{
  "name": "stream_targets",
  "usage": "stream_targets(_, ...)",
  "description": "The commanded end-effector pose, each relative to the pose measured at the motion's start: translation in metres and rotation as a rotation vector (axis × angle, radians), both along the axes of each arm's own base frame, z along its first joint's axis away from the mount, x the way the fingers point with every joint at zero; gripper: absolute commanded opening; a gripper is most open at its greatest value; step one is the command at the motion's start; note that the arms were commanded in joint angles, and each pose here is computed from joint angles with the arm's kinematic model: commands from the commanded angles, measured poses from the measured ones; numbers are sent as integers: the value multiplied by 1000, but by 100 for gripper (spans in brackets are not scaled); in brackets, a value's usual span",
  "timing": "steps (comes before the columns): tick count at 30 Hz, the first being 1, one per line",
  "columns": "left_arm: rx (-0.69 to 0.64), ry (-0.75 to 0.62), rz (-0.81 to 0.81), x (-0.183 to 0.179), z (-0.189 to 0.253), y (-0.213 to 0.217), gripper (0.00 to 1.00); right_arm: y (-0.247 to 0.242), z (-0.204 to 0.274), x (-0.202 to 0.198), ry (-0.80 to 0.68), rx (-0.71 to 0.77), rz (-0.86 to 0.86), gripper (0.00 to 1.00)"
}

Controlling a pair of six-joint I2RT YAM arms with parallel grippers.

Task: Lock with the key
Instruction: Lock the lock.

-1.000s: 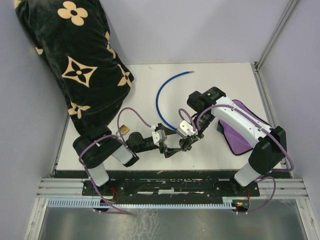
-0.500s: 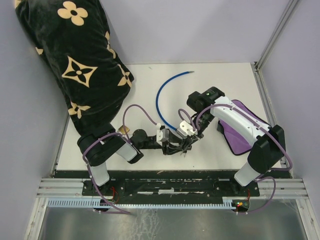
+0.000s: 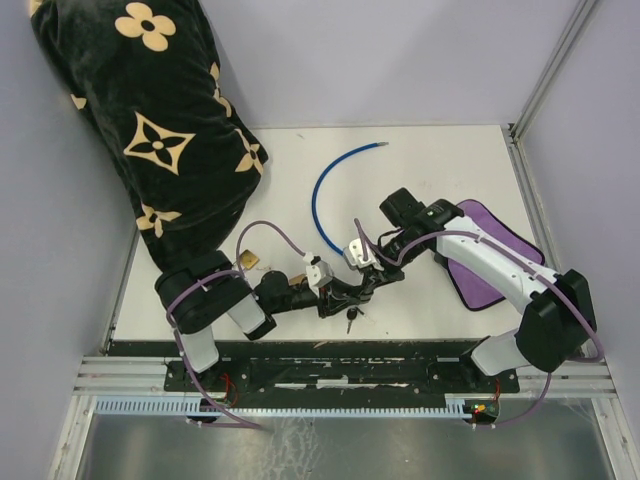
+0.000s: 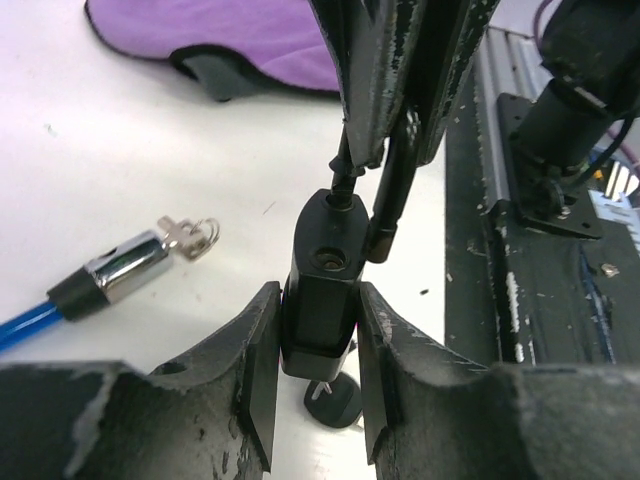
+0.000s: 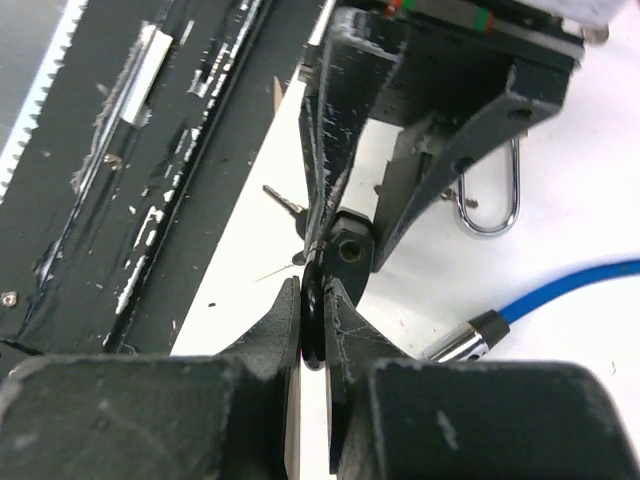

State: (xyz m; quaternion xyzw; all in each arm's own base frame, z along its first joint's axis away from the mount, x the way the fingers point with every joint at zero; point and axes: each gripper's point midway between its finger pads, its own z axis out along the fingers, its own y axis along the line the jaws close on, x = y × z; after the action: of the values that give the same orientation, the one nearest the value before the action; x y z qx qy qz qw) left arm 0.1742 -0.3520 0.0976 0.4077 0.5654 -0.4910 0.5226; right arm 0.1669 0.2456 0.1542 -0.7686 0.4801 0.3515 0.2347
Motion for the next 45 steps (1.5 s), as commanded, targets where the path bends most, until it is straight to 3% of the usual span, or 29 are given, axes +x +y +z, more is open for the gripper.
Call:
stream_targets(1,-142,-66,113,23,37,2,3,-5,-22,24,7,-116,-224,3)
stream_targets(19,-31,-142,187,41,-3,4,3,1,-53,15,157,-232,-401,5)
stream_targets(30,-23,-133,145,35,-8,2,3,-18,-59,-7,136,-290,-257,5)
stream_targets(45,-20,-142,143,38,-9,1,3,-47,-92,-3,52,-528,-213,3)
